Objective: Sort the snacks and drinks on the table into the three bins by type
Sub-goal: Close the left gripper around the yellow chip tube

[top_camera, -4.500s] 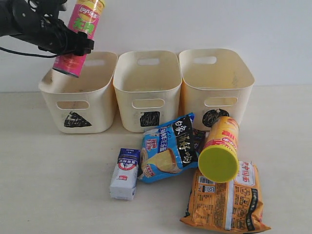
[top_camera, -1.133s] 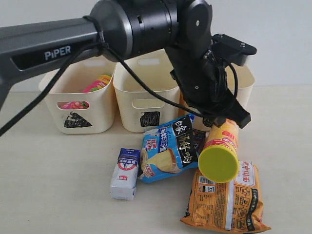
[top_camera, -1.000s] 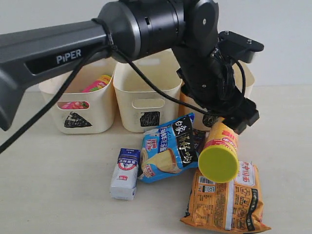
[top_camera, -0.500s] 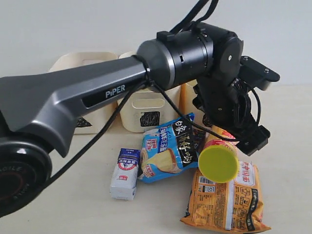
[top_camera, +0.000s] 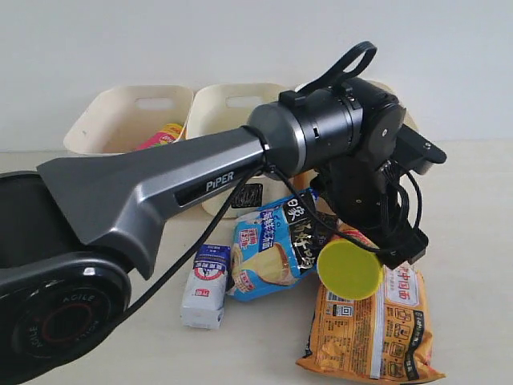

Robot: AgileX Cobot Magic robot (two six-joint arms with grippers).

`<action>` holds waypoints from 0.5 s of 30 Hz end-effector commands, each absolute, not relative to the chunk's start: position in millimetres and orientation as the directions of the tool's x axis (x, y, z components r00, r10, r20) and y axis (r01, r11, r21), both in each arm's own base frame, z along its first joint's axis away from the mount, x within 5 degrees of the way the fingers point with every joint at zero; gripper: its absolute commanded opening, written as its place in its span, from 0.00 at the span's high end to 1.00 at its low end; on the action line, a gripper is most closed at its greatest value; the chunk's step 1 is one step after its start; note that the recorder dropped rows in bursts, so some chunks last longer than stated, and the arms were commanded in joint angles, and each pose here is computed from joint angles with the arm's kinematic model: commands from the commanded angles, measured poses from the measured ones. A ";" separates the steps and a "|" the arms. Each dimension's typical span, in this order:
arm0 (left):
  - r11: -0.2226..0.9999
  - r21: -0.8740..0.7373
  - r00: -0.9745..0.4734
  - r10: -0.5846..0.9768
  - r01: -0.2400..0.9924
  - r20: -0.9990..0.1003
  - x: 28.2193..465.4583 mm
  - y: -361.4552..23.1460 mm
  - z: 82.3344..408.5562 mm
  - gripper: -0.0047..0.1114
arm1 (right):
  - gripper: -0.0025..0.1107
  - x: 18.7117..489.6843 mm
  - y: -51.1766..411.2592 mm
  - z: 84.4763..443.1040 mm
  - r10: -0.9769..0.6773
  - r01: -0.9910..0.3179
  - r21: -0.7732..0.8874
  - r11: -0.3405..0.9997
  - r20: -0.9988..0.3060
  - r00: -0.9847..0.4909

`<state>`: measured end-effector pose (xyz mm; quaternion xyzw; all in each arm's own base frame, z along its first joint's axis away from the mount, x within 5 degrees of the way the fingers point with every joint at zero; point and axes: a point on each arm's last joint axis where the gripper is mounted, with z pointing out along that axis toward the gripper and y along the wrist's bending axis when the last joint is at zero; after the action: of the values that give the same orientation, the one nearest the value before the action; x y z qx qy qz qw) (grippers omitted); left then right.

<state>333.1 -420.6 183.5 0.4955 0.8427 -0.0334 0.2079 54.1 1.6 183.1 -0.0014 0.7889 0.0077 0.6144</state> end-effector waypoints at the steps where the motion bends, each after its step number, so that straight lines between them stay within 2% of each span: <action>1: 0.513 0.151 -0.435 0.824 0.845 -0.363 332.0 -420.5 180.1 0.17 | 0.98 54.0 1.0 184.2 0.005 -0.003 0.006 1.000 -0.973 -0.232; 4: 0.513 0.142 -0.449 0.831 0.846 -0.329 331.0 -419.7 171.0 0.24 | 0.98 54.0 1.0 184.2 0.005 -0.003 0.006 1.000 -0.973 -0.232; 11: 0.513 0.141 -0.451 0.834 0.847 -0.318 331.0 -419.6 168.0 0.49 | 0.98 54.0 1.0 184.2 0.005 -0.003 0.006 1.000 -0.973 -0.232; 15: 0.490 0.150 -0.427 0.846 0.859 -0.319 331.2 -419.9 168.1 0.76 | 0.98 54.0 1.0 184.2 0.005 -0.003 0.006 1.000 -0.973 -0.232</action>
<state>332.9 -419.5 173.4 0.4946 0.8479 -0.0240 0.1894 54.1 1.6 183.1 -0.0014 0.7889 0.0077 0.6144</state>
